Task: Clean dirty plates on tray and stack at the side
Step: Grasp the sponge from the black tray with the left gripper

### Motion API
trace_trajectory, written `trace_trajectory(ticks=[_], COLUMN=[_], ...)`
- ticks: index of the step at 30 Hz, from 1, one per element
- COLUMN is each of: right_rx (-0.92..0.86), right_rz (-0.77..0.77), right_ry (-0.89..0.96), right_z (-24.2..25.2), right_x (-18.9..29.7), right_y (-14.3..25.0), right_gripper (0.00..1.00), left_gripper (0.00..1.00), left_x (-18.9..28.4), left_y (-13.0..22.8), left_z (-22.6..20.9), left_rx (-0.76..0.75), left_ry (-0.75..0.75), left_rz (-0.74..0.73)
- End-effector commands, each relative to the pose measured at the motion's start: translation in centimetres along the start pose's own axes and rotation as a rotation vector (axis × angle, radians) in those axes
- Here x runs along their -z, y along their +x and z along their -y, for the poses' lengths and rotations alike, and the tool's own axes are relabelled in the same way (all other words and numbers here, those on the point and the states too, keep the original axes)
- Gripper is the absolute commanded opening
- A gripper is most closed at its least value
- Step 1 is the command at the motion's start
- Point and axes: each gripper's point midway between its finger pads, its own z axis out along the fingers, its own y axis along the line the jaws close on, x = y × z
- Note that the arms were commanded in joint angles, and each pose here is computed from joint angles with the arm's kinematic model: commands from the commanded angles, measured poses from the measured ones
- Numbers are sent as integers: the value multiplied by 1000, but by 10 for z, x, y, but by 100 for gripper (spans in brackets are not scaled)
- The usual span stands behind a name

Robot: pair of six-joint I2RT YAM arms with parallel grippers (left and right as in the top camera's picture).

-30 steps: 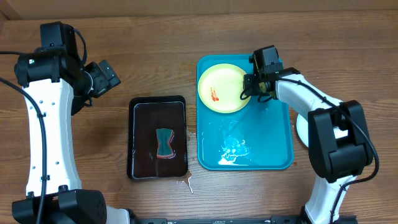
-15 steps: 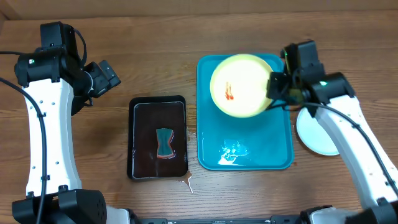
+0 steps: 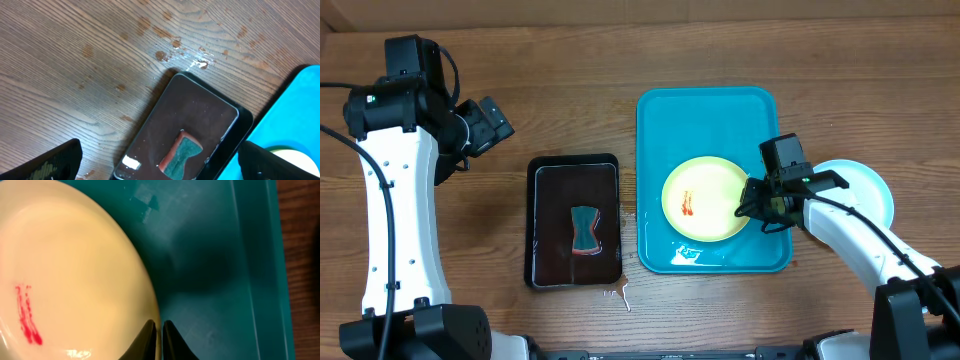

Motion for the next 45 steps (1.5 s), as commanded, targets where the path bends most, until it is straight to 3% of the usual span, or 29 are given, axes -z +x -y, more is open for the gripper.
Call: trace_trajectory(ticks=[1,4,6,8,14,23,28,34,38,39,40,41,45], right_rx=[60,82,83,90,98,99,99,99,99,98,98,98,93], right_rz=[28,40,67,132,261,208,204,204,205,205,204,204,214], right_ry=[-21,-3,4,-24,-108,-114,-112,-112,-112,-112,-112,-112,-94], right_z=[-7,-8,-9,-15,-24,-23,-23,-23,-23,-23,-23,-23,-19], right_x=[10,31,50,85,135,132,132,132,132,132,132,132,132], right_y=[-9,-15,-21,-29,-33,-21,-20,-20,-20,-20,-20,-20,-22], right_gripper=[35,41,41,41,41,42,42,42,42,42,42,42,42], left_gripper=[100,100,100,88,73,65,57,36,27,22,7,4,4], left_x=[4,7,12,17,-10,-103,-145,-172,-180,-181,-181,-180,-169], left_y=[6,25,38,57,110,169,184,196,195,195,194,193,186], left_z=[7,24,41,60,64,53,42,33,36,36,38,38,43], left_rx=[-12,-25,-126,-293,-464,-384,-392,-404,-466,-480,-500,-508,-524], left_ry=[49,155,257,334,125,-79,-77,-68,-35,-31,-25,-24,-26], left_rz=[-32,-123,-175,-216,-297,-299,-286,-284,-256,-253,-250,-250,-251])
